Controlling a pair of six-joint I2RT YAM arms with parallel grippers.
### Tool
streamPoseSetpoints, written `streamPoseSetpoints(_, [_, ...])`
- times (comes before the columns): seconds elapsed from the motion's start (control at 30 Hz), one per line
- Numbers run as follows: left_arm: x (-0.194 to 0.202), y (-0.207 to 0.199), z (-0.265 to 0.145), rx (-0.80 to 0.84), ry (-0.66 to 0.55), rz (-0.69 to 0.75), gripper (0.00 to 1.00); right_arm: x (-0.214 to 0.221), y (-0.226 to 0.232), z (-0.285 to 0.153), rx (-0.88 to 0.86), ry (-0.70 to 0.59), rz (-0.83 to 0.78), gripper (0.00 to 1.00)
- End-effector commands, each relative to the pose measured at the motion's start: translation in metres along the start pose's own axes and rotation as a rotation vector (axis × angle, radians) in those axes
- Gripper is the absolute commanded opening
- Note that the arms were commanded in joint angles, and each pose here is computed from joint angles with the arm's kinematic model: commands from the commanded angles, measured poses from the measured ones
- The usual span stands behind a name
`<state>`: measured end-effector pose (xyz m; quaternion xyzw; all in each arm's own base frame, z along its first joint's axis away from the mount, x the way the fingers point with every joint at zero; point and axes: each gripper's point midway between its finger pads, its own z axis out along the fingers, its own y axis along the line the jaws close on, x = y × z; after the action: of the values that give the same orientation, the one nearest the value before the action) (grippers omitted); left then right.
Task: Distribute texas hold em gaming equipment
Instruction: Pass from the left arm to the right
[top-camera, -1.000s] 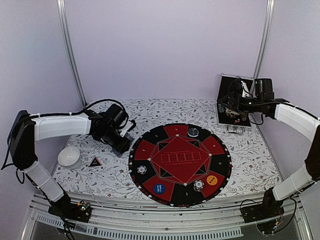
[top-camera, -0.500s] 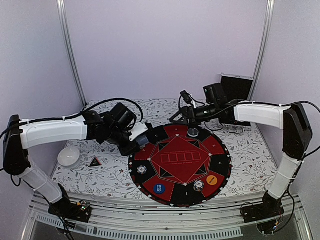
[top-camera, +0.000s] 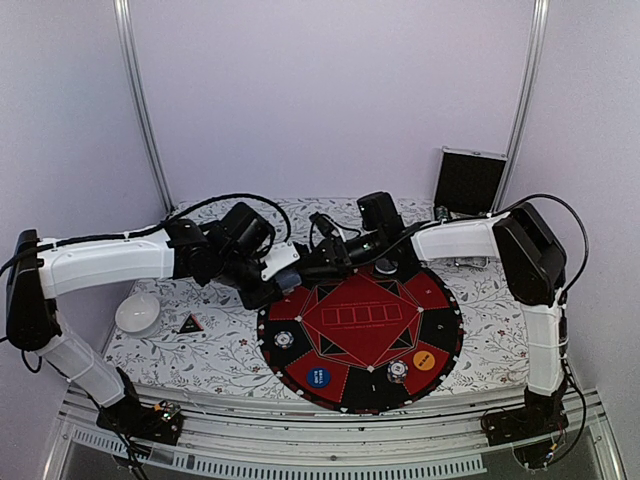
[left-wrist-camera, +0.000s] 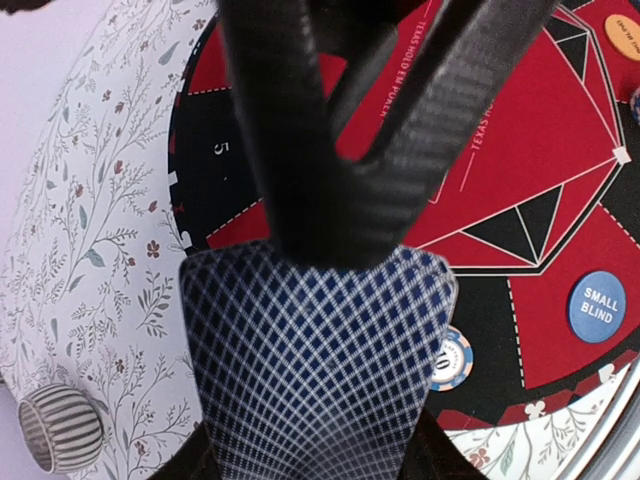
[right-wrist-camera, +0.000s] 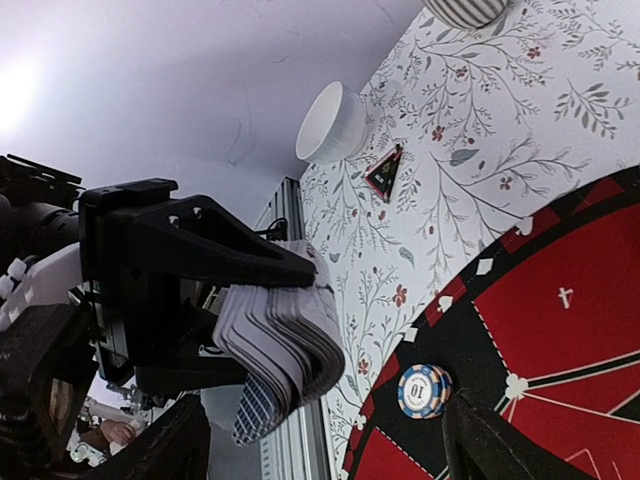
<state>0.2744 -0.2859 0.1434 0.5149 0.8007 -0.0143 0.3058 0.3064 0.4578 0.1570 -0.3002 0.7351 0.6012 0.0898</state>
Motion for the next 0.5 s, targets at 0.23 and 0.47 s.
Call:
streamPoseSetpoints(0.23, [-0.027, 0.007, -0.014, -0.039, -0.093, 0.017, 0.42, -0.007, 0.001, 0.040, -0.101, 0.045, 0.011, 0.76])
streamPoseSetpoints(0.47, [-0.034, 0.010, -0.014, -0.051, -0.112, 0.021, 0.41, -0.003, 0.001, 0.054, -0.123, 0.072, 0.022, 0.67])
